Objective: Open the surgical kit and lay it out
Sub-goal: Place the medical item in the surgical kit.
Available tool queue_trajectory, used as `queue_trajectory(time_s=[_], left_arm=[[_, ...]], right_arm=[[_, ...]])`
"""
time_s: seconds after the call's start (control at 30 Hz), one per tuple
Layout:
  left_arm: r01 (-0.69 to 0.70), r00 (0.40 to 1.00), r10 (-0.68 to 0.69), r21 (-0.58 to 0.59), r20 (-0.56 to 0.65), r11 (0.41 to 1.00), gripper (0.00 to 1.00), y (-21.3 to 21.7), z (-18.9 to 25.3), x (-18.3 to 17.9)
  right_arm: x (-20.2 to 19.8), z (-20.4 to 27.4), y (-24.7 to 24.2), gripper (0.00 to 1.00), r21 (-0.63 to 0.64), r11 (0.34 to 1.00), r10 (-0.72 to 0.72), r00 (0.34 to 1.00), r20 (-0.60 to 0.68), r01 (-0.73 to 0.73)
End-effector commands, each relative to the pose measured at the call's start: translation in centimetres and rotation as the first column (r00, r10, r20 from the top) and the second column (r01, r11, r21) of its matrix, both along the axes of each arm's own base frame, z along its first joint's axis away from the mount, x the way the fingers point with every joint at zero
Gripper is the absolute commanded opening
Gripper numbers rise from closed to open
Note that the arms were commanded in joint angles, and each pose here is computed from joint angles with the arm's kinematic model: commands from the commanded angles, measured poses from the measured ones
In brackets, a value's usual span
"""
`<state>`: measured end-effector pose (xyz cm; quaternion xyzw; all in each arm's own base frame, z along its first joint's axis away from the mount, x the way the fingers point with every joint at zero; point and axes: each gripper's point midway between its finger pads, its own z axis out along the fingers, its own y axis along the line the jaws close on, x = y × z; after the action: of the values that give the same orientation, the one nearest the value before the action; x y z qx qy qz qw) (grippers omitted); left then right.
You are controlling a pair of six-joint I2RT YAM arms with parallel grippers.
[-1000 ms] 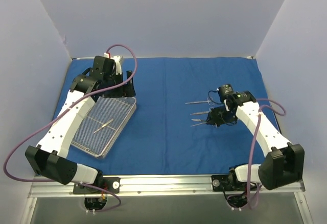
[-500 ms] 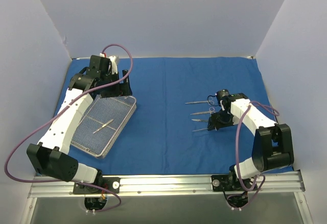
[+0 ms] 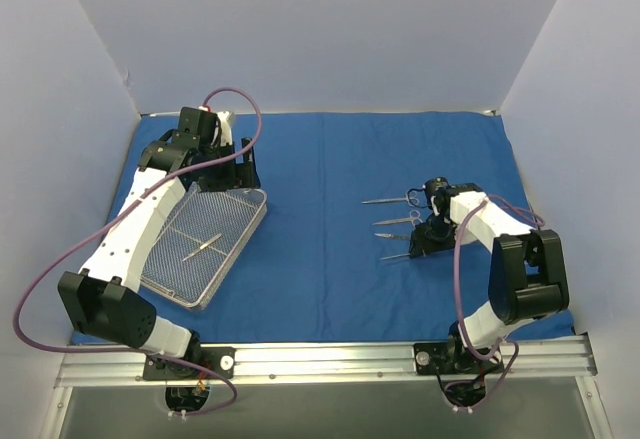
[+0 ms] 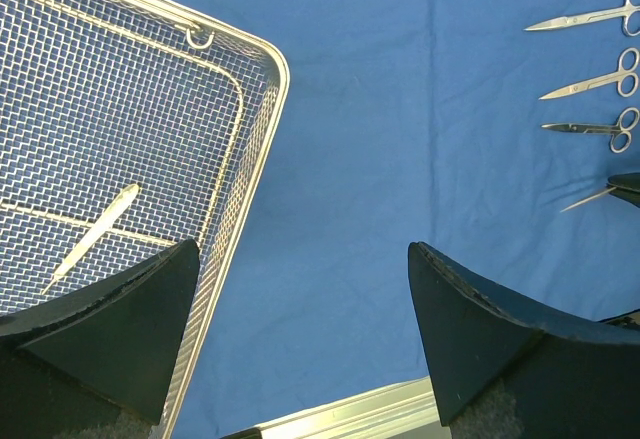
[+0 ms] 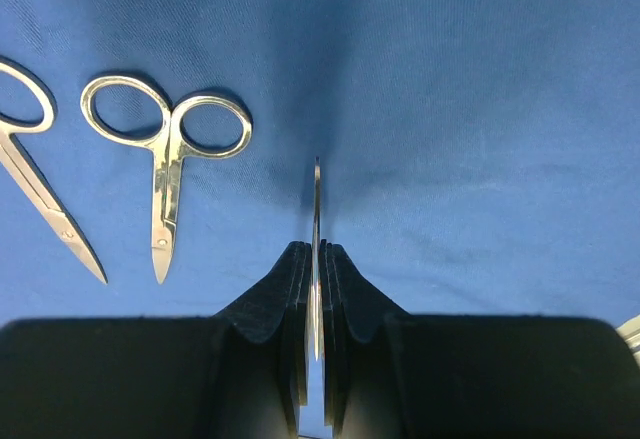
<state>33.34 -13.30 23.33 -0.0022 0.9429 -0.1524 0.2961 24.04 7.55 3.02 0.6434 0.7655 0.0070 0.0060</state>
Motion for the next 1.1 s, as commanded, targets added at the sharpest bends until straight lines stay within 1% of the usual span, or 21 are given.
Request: queue_trajectory(time_s=[0.0,0.3,0.5,0.57,0.6,0.67,0.77,0.8,0.87,0.9,0.97,1.0,1.07], left_arm=[[0.019,1.0,-0.018,-0.02,0.024,1.0,0.94,-0.2,0.7,0.6],[0.016,1.0,-0.016,-0.024,0.015,1.0,0.94,-0.1,0.4,0.8],[0.011,1.0,-0.011,-0.022,0.008,1.0,0.94,0.2,0.0,0.8],[0.008,1.0,-0.008,-0.02,0.005,1.0,0.94,0.2,-0.1,0.8],[0.005,1.0,-0.005,-0.017,0.004,1.0,0.94,0.4,-0.2,0.8],[0.001,1.0,-0.001,-0.014,-0.001,1.0,0.94,0.5,-0.4,0.8],[-0.014,1.0,0.013,-0.012,-0.01,1.0,0.94,0.8,-0.7,0.8],[-0.029,0.999,0.029,-0.005,-0.02,1.0,0.94,1.1,-1.1,0.8],[-0.058,0.998,0.058,-0.001,-0.028,0.998,0.94,1.8,-1.4,0.9],[-0.074,0.997,0.074,0.001,-0.036,0.997,0.94,2.1,-1.7,0.9],[-0.14,0.988,0.14,0.002,-0.071,0.99,0.94,3.4,-2.6,0.9],[-0.167,0.982,0.167,0.002,-0.09,0.986,0.94,3.9,-3.1,0.8],[-0.262,0.955,0.261,0.008,-0.138,0.965,0.94,5.8,-4.3,0.3]], right_arm=[[-1.2,-0.5,-0.8,0.0,-0.04,0.999,-0.022,0.999,-0.05,0.02],[-1.9,-1.7,-0.6,0.01,-0.029,0.999,-0.038,0.996,-0.082,0.035],[-1.8,-2.2,-0.4,0.03,-0.022,0.999,-0.051,0.995,-0.081,0.05],[-1.6,-2.2,-0.4,0.06,-0.023,0.999,-0.047,0.995,-0.086,0.045],[-1.7,-2.3,-0.4,0.1,-0.023,0.999,-0.047,0.995,-0.089,0.045],[-1.7,-2.4,-0.4,0.14,-0.024,0.999,-0.047,0.995,-0.094,0.045],[-1.7,-2.4,-0.3,0.24,-0.022,0.999,-0.044,0.994,-0.1,0.042],[-1.6,-2.2,-0.3,0.31,-0.025,0.999,-0.038,0.994,-0.1,0.035],[-1.5,-1.7,-0.4,0.39,-0.03,0.999,-0.024,0.995,-0.1,0.021],[-1.3,-1.2,-0.4,0.46,-0.034,0.999,-0.009,0.995,-0.102,0.005],[-1.1,-0.2,-0.3,0.5,-0.029,0.999,0.011,0.996,-0.09,-0.014],[-0.9,0.4,-0.2,0.54,-0.026,0.999,0.021,0.996,-0.082,-0.023],[-0.3,2.4,0.2,0.58,-0.01,0.998,0.064,0.997,-0.047,-0.064]])
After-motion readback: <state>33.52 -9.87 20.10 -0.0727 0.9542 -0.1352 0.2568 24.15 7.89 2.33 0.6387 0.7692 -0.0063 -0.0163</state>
